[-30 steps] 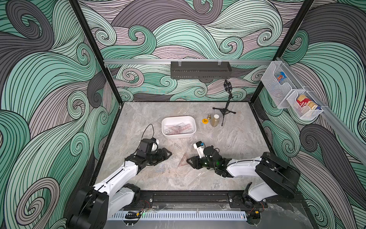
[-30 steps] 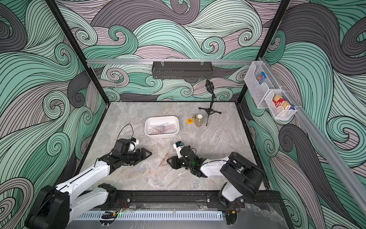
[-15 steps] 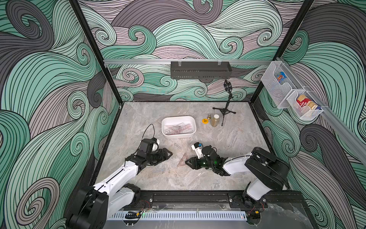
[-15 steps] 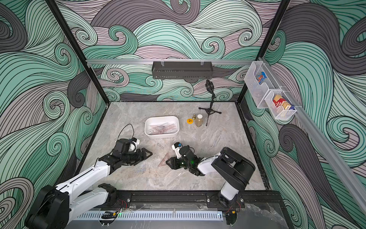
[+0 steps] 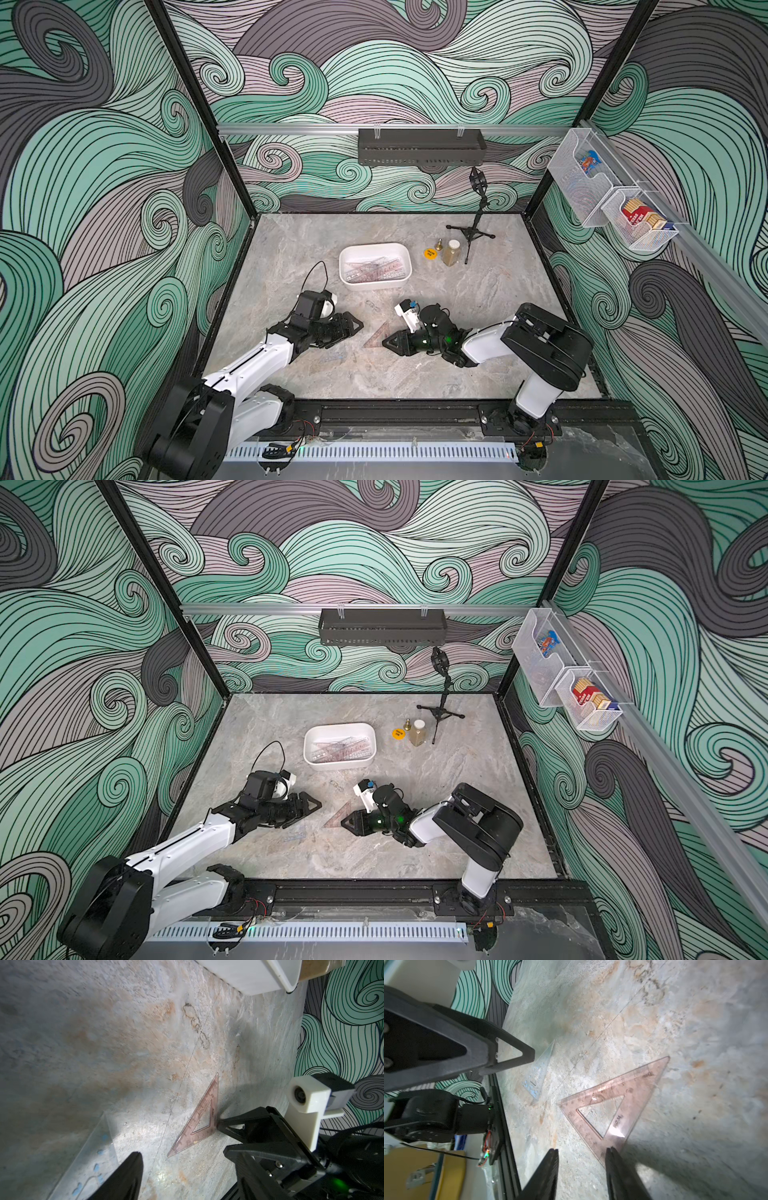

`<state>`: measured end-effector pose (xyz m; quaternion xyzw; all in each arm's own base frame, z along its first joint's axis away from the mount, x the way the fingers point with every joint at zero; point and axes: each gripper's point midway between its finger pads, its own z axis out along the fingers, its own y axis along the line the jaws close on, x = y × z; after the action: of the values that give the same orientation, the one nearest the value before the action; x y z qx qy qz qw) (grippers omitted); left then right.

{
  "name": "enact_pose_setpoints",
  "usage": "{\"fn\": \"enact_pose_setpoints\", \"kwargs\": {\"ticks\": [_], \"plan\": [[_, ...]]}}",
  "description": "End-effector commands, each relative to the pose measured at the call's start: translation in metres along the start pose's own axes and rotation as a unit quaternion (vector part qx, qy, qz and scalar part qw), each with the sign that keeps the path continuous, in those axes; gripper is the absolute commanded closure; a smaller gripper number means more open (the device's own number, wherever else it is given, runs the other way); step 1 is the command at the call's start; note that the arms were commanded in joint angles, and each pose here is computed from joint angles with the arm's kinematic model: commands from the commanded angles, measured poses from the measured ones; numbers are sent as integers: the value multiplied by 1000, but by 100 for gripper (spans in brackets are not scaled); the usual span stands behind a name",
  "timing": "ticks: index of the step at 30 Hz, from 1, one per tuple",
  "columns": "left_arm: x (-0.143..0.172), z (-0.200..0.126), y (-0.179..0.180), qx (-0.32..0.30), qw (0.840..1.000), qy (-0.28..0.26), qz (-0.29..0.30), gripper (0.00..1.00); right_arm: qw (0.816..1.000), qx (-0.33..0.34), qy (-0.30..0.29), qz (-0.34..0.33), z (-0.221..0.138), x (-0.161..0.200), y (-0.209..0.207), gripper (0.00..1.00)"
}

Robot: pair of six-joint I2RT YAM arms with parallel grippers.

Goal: Put the scattered rulers into the storage box
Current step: Pick up the ruler from the center of the board.

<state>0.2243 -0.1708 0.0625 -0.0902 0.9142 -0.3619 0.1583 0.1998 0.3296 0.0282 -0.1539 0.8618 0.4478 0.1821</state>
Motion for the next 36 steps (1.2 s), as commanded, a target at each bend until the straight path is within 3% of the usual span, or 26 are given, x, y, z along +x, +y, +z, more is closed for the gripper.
{"fn": "enact_pose_setpoints", "kwargs": {"ticks": [1, 5, 8, 36], "plan": [[4, 3, -8, 23, 1000, 11, 9, 26, 999, -17, -29, -34, -11, -21, 15, 71], [3, 10, -13, 15, 999, 18, 23, 31, 998, -8, -28, -52, -5, -26, 6, 86], [2, 11, -15, 3, 999, 17, 37, 31, 998, -6, -22, -56, 3, -27, 1, 91], [19, 20, -5, 3, 998, 48, 28, 29, 998, 36, 15, -40, 11, -4, -40, 92]]}}
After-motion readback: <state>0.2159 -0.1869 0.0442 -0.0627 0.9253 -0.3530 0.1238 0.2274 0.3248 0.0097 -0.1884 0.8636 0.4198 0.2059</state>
